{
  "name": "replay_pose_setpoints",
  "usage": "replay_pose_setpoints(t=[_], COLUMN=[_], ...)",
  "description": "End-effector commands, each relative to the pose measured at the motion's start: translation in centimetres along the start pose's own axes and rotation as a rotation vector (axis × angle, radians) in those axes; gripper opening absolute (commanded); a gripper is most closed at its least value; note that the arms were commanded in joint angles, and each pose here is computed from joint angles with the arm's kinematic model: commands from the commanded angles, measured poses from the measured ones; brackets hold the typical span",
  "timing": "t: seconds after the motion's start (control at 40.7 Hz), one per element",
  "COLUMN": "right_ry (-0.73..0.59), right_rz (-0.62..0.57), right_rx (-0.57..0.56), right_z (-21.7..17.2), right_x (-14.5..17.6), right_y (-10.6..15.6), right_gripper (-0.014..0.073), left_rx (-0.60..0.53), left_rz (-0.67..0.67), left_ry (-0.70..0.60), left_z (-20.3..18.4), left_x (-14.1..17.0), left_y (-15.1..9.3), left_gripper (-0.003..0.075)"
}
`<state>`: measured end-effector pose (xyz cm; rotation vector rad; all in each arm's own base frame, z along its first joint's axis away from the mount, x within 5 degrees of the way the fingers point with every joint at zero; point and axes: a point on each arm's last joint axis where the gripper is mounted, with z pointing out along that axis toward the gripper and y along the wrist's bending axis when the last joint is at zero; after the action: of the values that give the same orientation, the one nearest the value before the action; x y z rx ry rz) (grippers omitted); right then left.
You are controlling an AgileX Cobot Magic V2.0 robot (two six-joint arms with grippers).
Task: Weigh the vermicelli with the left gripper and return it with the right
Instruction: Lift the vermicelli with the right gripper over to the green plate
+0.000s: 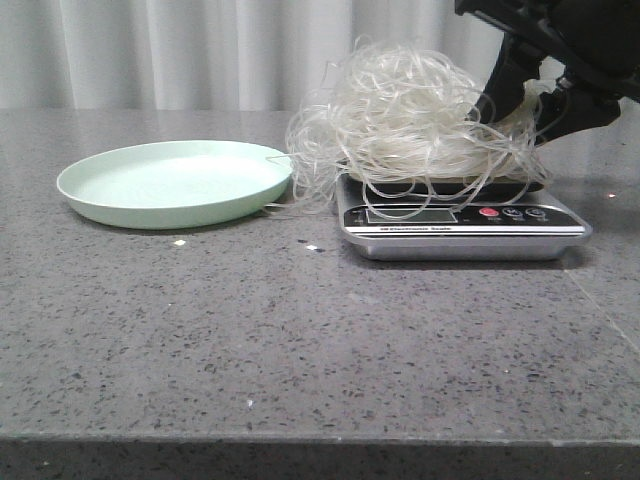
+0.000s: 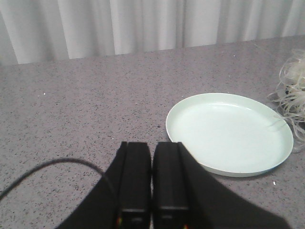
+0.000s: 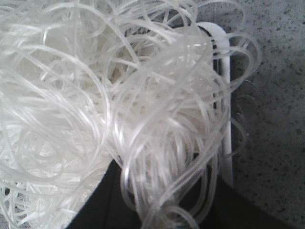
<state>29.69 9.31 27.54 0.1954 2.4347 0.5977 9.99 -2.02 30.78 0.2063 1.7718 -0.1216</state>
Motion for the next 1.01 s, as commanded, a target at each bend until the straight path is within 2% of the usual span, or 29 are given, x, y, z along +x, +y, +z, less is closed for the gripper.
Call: replay_pose_setpoints(t=[0.0,0.492,0.812,0.984], right_ry=[-0.058,-0.168,-0.370,-0.500], right_rz=[-0.021,-0.088,-0.150,-0.147], right_rx=[-0.023,-0.134,-0.263,-0.403], right_z=[-1.4,-6.1,-12.7,-16.7], right_x=[-1.1,-6.1,-10.4,-11.9], right_y=[0.8,5.1,9.3,12.2], right_gripper=[0.0158,0.0158,0.0158,0.0158], left_rx=[-0.004,-0.004,-0.004,-0.004], left_rz=[-0.010,-0.010,-0.010,-0.010], left_ry=[-0.106,-0.106,-0.108,-0.119], left_z=[-0.3,-0.3,-0.3,-0.3], left_x=[-1.6,-1.6,-1.6,-1.7], left_y=[0.1,0.1,0.1,0.1], left_gripper=[0.0137,0.0137,0.0137,0.0137])
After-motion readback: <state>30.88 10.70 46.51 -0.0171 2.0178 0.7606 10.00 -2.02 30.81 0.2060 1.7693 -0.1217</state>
